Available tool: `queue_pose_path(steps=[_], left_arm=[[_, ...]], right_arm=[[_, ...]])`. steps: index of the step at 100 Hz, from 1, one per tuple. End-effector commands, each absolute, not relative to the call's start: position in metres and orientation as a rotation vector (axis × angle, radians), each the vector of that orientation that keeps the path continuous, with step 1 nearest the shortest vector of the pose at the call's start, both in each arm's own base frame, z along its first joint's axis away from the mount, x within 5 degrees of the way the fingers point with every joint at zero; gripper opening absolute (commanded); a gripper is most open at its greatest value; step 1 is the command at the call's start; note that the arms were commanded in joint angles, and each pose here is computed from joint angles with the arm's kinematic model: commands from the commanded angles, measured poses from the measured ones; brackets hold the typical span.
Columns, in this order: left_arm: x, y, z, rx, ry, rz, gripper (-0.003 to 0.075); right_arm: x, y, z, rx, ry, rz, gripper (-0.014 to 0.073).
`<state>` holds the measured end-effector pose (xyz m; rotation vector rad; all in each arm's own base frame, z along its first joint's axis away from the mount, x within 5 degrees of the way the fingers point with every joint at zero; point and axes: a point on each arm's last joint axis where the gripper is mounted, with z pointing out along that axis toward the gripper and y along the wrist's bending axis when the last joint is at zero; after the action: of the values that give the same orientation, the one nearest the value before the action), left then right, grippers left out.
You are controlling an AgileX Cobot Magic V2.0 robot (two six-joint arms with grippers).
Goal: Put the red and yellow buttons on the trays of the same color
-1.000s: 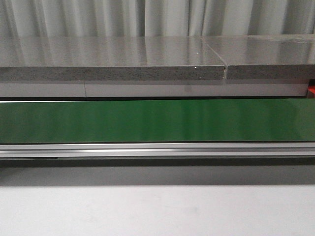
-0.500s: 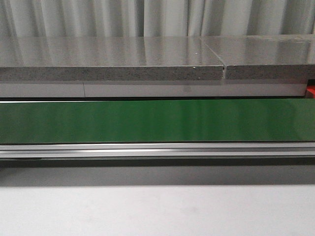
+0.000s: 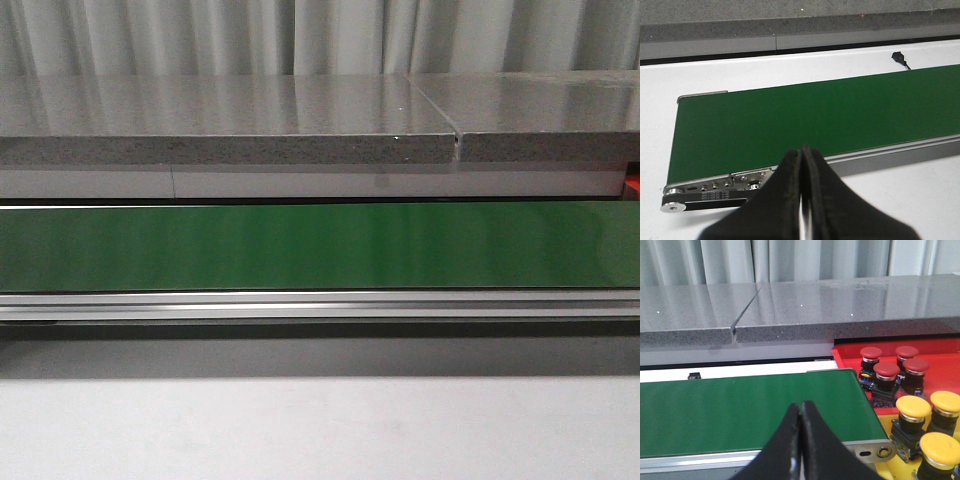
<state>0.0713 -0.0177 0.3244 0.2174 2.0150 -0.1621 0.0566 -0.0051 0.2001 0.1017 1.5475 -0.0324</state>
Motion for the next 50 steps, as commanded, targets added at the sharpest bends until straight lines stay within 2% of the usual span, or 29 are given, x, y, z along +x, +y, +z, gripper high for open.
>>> queue_pose_path(steps=[1, 50], left_arm=[[0.0741, -0.0190, 0.3378, 0.211, 1.927, -0.179, -0.0021], [0.0742, -0.0190, 0.3380, 0.210, 1.925, -0.179, -0.0021]], right_arm=[[0.0544, -0.0044, 0.2125, 0.087, 1.448, -0.036, -0.0066], [0.0545, -0.0045, 0.2121, 0.088, 1.452, -0.036, -0.0066]])
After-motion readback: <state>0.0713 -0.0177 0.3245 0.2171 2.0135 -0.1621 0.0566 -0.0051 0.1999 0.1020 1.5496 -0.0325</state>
